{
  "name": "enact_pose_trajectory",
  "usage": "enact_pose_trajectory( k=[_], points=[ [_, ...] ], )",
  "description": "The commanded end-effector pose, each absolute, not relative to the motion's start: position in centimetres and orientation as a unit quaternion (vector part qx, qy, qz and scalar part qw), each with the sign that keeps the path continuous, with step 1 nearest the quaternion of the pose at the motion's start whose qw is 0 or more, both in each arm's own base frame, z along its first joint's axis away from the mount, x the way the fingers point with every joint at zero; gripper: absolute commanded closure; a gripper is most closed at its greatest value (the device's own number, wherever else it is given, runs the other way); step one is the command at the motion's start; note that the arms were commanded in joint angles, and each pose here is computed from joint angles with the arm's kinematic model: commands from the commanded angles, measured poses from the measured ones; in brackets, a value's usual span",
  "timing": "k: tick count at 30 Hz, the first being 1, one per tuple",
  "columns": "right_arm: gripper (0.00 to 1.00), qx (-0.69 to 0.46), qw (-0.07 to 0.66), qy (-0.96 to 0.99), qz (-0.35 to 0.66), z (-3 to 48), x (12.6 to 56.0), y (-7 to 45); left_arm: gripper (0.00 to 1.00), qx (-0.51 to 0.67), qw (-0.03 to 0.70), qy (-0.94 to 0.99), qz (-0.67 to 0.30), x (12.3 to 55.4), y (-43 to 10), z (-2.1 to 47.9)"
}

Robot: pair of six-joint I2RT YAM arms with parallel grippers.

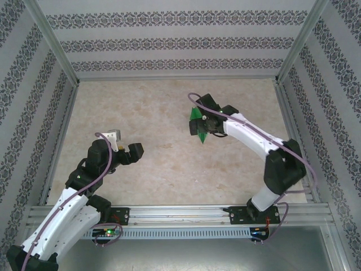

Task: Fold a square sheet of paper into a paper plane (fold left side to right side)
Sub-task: Place the paper plane at the center of the table.

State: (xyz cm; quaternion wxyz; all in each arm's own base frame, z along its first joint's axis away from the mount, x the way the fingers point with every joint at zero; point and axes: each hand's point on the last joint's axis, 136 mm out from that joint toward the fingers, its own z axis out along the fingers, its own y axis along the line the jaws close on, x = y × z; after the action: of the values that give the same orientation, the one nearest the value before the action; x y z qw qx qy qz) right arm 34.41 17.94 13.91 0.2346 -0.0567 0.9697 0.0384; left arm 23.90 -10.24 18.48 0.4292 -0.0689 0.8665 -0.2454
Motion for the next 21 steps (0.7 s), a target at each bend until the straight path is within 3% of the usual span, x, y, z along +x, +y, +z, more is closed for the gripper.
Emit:
enact_pose_trajectory(
  k=[1,12,21],
  points=[
    [0.02,-0.052,0.272,0.960,0.032,16.2,32.9,15.8,0.00,-0.077,0.451,0.858,-0.232,24.4,-9.3,20.3],
    [0.02,-0.015,0.410,0.912,0.022,20.9,29.7,8.4,0.00,-0.090,0.472,0.864,-0.153,24.6,-6.1,21.3],
    [0.02,0.078,0.509,0.857,-0.023,19.3,29.1,1.2,0.00,-0.087,0.498,0.858,-0.090,25.4,-4.1,22.2]
  ],
)
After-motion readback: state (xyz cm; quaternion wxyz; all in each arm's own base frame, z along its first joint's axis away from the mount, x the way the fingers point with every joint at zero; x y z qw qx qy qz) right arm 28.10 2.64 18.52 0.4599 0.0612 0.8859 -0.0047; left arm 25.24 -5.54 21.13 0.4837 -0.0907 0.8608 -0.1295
